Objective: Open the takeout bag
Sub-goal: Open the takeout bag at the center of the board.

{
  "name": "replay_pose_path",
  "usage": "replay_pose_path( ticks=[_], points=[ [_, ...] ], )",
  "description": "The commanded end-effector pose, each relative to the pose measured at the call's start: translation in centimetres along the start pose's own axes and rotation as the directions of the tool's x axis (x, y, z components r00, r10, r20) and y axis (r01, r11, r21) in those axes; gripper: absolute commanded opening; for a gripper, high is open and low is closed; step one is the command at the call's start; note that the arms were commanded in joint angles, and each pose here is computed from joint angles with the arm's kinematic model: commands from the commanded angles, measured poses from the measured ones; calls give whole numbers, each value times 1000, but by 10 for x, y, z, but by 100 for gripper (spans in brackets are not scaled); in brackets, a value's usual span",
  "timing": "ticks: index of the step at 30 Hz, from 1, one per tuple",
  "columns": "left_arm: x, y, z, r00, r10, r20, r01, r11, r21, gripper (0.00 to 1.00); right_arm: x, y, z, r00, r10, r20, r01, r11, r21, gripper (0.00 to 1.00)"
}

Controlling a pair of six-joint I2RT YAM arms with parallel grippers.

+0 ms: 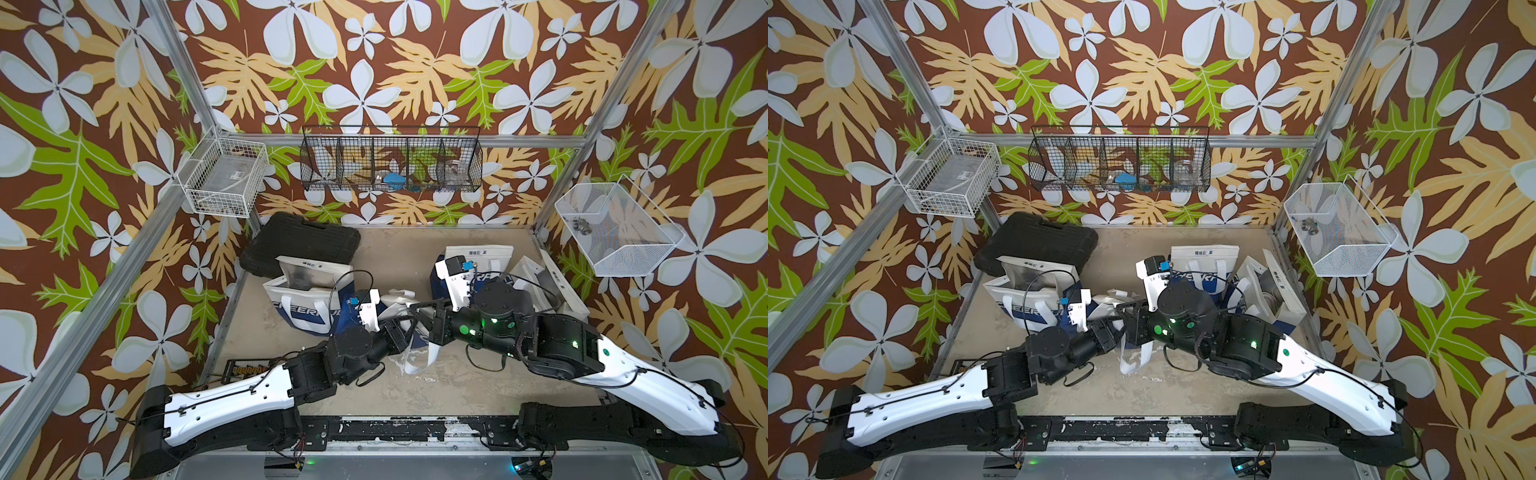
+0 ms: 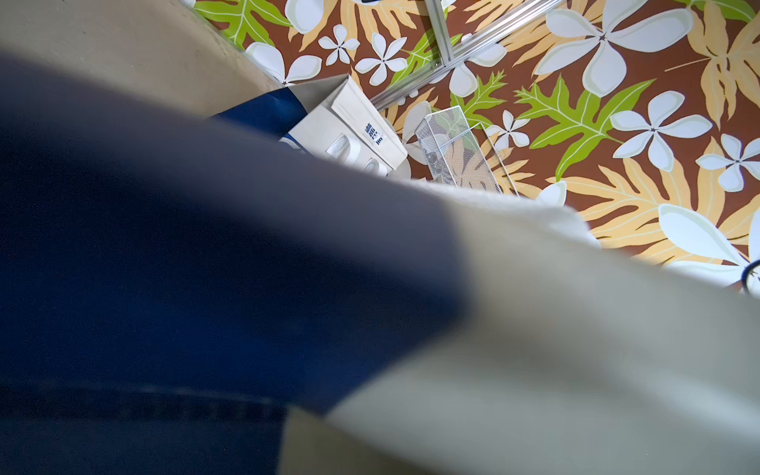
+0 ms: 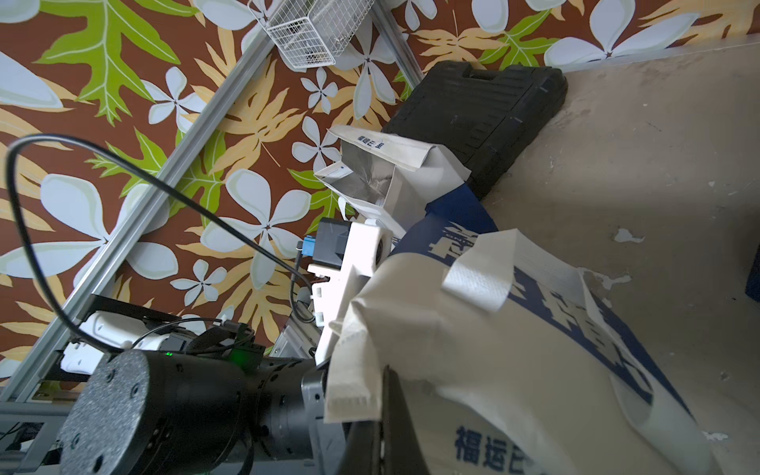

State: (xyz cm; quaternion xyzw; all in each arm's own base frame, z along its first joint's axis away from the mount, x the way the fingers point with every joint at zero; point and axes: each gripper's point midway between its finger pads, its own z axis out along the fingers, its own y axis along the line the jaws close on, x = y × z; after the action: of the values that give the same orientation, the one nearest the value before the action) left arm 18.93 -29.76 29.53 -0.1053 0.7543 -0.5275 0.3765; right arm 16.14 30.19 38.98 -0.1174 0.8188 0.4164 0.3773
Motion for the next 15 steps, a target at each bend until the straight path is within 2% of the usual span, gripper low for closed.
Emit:
replay_pose_path(
  ticks=[1,4,8,11,15],
  points=[
    [-12,6,-1,998,-2,60,4,1000,-30,0,-13,3,-8,999,15,38,-14,1000,-12,0],
    [-6,21,-2,999,1,44,2,997,-78,0,-25,-9,-12,998,-1,57,-1,999,35,0],
    [4,47,-10,1000,8,13,-6,991,-130,0,-45,-47,-21,996,-27,85,15,989,146,0],
    [9,57,-19,1000,19,-15,-21,989,-144,0,-55,-90,-23,995,-65,78,39,956,290,0],
    [11,66,-27,999,21,-28,-26,987,-161,0,-62,-111,-25,991,-105,79,70,932,356,0]
  ],
)
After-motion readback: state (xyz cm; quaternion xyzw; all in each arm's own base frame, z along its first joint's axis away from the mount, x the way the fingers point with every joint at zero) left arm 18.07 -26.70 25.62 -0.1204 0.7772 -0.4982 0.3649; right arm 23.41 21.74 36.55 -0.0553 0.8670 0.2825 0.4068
